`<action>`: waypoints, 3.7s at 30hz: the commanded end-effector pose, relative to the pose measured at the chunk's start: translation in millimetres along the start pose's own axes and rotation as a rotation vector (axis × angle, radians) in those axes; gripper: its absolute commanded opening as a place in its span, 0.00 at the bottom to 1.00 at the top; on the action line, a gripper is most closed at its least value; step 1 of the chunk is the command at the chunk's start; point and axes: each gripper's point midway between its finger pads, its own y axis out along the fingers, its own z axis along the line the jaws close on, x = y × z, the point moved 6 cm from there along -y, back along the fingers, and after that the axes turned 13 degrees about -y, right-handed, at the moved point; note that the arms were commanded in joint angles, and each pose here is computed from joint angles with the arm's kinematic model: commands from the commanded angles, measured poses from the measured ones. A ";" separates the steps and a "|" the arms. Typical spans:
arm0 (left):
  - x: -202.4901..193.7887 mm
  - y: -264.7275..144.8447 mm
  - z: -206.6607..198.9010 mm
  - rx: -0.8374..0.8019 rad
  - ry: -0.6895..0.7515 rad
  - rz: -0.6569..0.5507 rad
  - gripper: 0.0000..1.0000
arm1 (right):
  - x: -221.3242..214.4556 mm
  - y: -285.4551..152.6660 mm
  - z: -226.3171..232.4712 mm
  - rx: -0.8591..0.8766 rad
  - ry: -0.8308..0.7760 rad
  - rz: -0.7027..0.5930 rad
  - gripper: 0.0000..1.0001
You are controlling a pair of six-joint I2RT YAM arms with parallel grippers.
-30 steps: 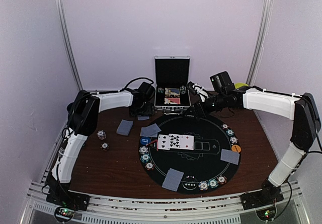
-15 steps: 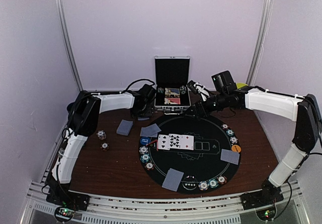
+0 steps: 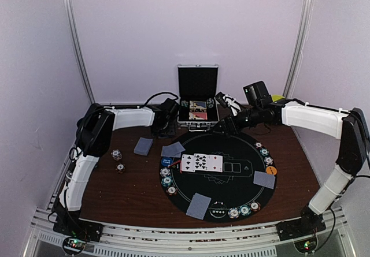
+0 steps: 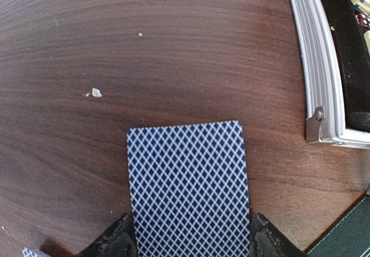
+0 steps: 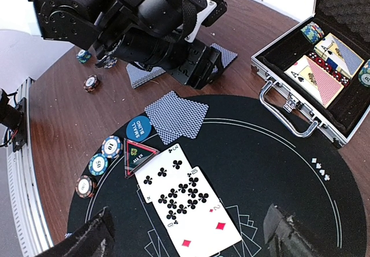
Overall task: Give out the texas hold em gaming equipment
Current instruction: Pick up the poker card from the center of the board, then place the poker card in the community card area.
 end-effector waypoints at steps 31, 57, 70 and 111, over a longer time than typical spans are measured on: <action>-4.2 -36.2 0.6 -0.053 0.053 -0.005 0.66 | 4.8 -9.1 -3.7 -0.038 -0.025 -0.027 0.91; -19.5 -58.9 -39.0 -0.226 0.108 -0.027 0.67 | -0.6 -5.3 -7.9 -0.041 -0.017 -0.006 0.91; -66.6 -95.9 -86.2 -0.339 0.173 0.004 0.67 | -3.3 -22.9 -31.6 -0.096 0.017 -0.013 0.91; -217.2 -152.1 -182.1 -0.532 0.167 0.044 0.71 | -28.7 -140.4 -92.9 -0.537 0.114 -0.043 0.95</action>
